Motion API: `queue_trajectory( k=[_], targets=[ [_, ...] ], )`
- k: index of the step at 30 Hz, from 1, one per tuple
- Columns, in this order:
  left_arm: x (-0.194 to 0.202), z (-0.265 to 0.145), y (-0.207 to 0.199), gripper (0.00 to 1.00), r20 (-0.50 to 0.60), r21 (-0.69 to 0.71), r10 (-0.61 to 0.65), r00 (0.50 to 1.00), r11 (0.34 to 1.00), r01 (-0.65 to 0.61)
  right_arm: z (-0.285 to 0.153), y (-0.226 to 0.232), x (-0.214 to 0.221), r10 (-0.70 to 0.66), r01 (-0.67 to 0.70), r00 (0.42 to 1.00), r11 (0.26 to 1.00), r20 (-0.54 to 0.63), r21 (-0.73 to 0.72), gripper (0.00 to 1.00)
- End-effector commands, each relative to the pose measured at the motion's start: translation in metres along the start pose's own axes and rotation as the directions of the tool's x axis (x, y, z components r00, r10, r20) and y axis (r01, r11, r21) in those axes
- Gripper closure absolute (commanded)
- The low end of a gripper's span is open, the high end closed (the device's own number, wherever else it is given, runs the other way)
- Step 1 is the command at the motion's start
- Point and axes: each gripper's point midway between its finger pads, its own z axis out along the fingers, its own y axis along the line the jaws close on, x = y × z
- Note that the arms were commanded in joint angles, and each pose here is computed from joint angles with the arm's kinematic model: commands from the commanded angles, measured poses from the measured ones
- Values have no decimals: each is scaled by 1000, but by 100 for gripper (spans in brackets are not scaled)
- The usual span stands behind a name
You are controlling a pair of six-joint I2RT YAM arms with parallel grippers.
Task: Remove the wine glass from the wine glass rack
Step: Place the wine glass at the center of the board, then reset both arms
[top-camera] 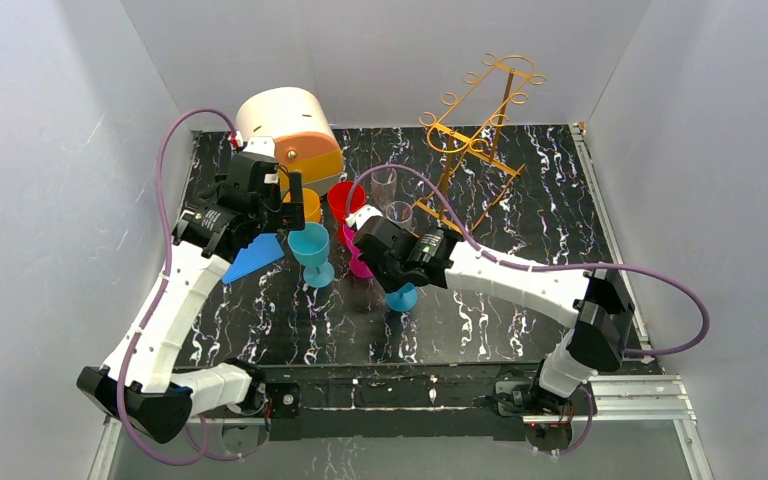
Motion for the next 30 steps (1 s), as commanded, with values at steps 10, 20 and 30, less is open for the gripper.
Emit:
queue_trajectory(
  k=[10,20,30],
  targets=[
    [-11,-17,12,2,50,-27,-28,998,999,30,-71,7,-68,65,-53,983,996,172,-78,33],
    [-12,-15,2,2,52,33,-14,999,999,12,-179,-66,-99,245,-277,756,960,607,-41,2],
    [-17,-13,-2,2,88,50,-49,995,998,45,-214,-154,-62,263,-491,693,854,671,173,1]
  ],
)
